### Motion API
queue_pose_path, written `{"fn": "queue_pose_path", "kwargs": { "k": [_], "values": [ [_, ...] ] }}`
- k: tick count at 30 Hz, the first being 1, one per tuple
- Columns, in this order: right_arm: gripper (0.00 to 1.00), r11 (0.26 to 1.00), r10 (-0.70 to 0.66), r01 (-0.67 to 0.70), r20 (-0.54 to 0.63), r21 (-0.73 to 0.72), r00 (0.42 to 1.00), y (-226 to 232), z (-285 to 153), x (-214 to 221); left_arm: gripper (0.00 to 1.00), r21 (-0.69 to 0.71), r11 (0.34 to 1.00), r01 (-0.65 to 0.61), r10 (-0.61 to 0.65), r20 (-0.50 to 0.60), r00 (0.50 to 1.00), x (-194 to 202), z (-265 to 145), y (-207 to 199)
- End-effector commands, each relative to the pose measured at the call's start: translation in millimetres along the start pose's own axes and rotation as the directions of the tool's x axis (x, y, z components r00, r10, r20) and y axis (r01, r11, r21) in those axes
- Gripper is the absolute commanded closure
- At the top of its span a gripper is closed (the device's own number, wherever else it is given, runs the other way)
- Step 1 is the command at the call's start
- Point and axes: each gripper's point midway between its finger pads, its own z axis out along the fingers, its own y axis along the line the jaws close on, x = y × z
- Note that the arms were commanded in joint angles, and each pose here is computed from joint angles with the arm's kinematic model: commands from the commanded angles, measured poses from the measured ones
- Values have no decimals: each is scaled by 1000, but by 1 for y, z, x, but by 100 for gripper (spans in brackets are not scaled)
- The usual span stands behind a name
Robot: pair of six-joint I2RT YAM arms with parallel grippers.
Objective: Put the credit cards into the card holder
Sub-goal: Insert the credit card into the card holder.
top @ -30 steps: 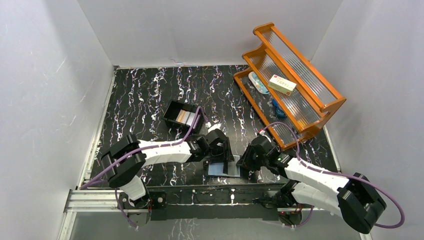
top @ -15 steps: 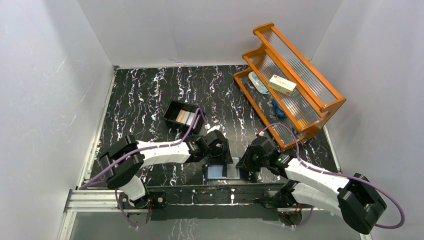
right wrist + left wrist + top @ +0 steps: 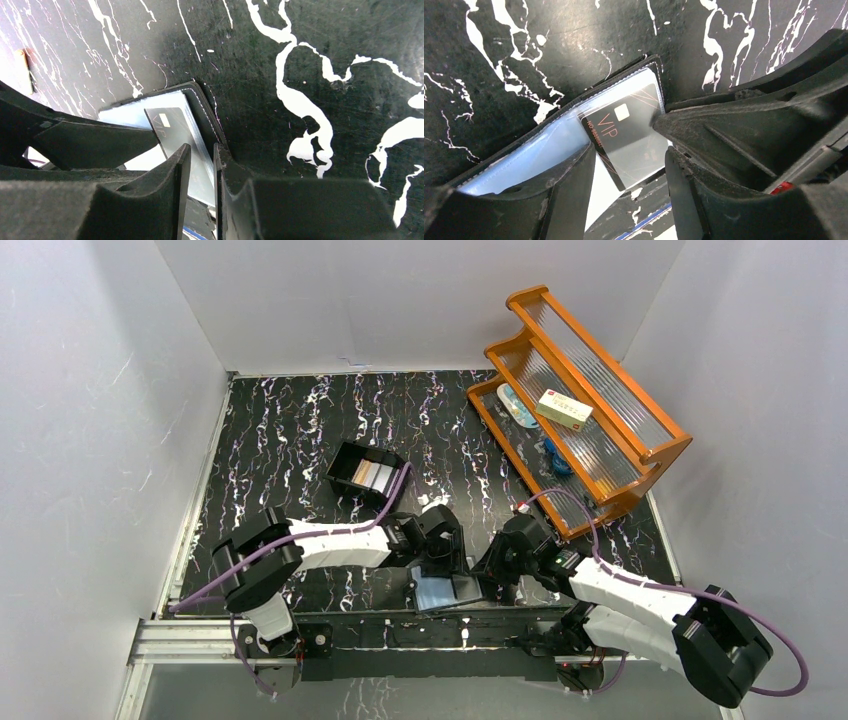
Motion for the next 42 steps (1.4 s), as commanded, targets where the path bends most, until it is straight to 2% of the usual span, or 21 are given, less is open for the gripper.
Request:
{"fn": "queue_pose_path", "kwargs": {
  "k": [1,9,15,21,29,37,40,42],
  "values": [
    [68,998,-10,10,-7,62,1000,-14,2,3,49,40,997,-60,57,84,995,-31,-9,-32],
    [66,990,-65,52,94,128,993,-9,-13,-23,49,-3,997,-71,70,137,988,-69,-14,-24],
    [67,992,-80,70,86,109,993,-2,-13,-24,49,-91,990,-108,121,157,980,-74,-28,-7],
    [67,984,-108,92,101,156,989,-5,-13,-31,49,-215,953,-215,238,89,967,-69,-30,19],
    [67,973,-142,119,104,199,984,-11,-8,-37,45,-387,853,-349,369,-25,929,-67,-26,51],
    [67,969,-167,144,103,202,981,-12,-7,-39,40,-432,821,-372,361,-110,926,-48,-9,67],
    [67,968,-172,149,102,204,980,-12,-6,-40,44,-458,804,-379,361,-129,923,-43,-7,75],
    [67,965,-178,153,101,211,979,-13,-6,-41,56,-486,788,-378,361,-131,923,-42,-10,80]
  ]
}}
